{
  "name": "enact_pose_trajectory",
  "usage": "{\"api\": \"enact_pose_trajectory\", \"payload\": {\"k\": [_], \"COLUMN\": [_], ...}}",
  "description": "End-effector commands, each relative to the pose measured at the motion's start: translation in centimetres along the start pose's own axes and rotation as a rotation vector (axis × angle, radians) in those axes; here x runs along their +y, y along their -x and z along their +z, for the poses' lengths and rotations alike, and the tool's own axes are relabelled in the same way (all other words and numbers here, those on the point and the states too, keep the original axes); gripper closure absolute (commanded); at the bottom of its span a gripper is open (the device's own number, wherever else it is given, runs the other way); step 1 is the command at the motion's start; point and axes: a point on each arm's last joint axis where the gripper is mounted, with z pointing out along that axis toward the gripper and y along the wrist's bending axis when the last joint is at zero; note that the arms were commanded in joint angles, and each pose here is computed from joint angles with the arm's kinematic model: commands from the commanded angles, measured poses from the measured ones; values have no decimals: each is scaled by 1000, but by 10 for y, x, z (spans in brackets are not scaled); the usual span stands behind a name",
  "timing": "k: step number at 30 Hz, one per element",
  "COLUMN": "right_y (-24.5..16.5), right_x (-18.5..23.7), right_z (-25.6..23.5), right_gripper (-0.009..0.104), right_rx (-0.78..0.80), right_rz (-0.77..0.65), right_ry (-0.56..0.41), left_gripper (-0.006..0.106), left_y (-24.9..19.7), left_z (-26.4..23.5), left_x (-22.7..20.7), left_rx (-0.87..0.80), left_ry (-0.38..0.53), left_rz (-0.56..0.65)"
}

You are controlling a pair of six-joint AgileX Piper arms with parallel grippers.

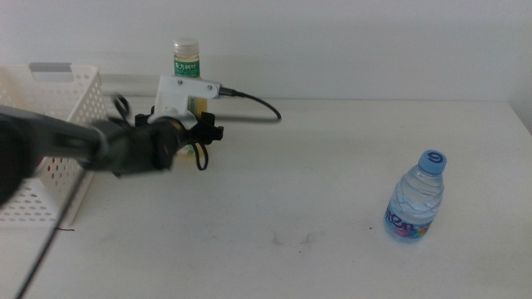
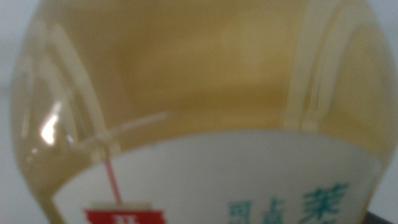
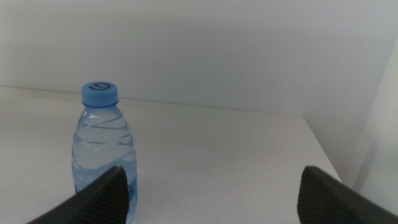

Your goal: Use arms to grab the bottles and put them into the dustbin to the left of the table.

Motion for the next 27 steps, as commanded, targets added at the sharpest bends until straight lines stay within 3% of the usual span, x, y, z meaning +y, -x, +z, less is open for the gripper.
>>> {"api": "enact_pose_trajectory", "payload": {"k": [1,6,9,15,18,24,27], "right_y": [0,0,0,0,0,0,0], "right_x": [0,0,0,0,0,0,0], "right_z": [0,0,0,0,0,0,0], "right_gripper": [14,14,14,14,14,14,14], "right_rx": [-7,-7,-7,-7,-7,-7,-7], "right_rz": [-4,-4,-4,-4,-4,-4,-4], "right_ry": [-9,-9,-9,-9,-9,-9,-9], "left_gripper": [102,102,102,102,102,102,102], "left_y": [12,31,38,65,93,151,151], "left_z": [-26,-81,-109,-166,-183,-198,-200], "left_x": [-2,2,11,28,50,119,150], "left_rx": [195,511,653,788,814,688,693], "left_ry": [-87,-231,-217,-77,0,160,212], "left_rz": [5,-141,-200,-245,-203,-122,-100]}}
